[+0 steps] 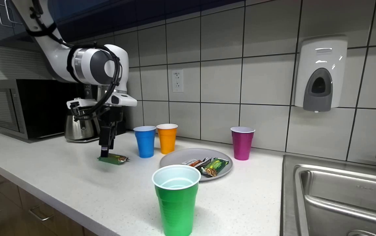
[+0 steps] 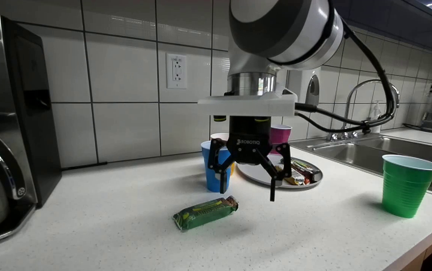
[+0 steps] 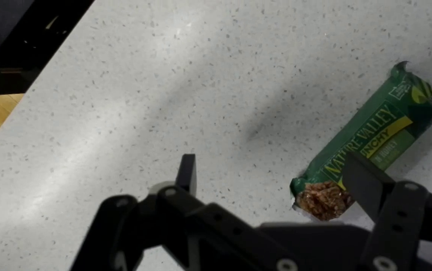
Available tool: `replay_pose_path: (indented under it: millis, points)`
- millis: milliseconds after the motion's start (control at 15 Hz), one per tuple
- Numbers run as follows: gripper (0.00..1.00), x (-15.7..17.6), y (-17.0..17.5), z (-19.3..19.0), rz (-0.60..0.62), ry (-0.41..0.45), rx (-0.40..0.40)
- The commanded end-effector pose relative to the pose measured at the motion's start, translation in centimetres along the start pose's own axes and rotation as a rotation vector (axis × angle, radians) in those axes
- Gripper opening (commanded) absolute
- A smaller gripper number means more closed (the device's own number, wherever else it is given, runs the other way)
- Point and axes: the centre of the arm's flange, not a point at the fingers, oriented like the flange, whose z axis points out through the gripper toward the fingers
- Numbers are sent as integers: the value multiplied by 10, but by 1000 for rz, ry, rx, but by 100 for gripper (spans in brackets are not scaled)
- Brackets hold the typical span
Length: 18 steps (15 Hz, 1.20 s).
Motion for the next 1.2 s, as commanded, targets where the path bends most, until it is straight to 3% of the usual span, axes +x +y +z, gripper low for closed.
replay_pose_path:
  millis: [0,600,1133]
  points:
    - [100,-2,-28,2,55,11,18]
    - [100,-18,-67,5,147,20,11]
    - [100,-23,-79,5,247,29,18]
